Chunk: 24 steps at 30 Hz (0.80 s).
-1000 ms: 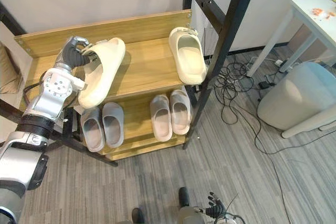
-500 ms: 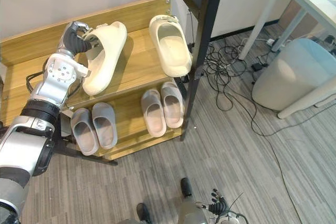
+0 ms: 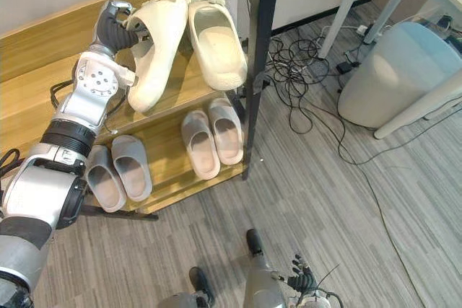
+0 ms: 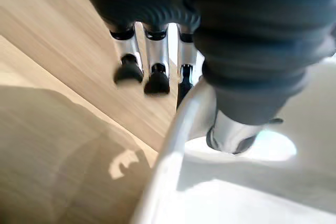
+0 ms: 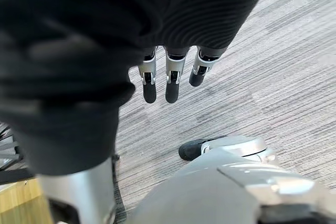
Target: Organize the slippers on the shoe rack
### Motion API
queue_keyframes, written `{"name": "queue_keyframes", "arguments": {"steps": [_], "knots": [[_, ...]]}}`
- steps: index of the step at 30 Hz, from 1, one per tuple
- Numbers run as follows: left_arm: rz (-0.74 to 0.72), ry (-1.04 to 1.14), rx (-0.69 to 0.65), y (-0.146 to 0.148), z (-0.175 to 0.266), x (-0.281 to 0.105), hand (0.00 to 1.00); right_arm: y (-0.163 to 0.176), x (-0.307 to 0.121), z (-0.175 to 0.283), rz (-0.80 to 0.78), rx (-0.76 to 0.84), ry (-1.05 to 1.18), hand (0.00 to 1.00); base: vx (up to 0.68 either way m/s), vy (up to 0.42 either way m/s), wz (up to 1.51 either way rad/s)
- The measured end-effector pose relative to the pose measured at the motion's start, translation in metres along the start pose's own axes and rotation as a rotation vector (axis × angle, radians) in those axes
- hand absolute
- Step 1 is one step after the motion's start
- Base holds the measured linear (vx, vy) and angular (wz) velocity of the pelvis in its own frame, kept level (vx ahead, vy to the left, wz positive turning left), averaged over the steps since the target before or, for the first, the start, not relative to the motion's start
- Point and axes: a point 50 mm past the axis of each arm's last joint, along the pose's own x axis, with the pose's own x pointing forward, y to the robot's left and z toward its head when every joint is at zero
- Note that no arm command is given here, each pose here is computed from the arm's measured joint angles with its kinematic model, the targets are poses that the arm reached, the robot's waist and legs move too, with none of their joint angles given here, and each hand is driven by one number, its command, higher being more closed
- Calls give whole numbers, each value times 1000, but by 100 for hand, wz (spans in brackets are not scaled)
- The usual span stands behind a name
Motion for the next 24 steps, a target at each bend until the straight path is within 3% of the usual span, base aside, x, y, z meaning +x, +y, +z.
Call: {"name": "queue_keyframes", "arguments": {"steps": [24], "knots": [[11,-3,7,0,5,3,0,0,-12,-7,-12,23,-19,0,-7,-4,3]]}}
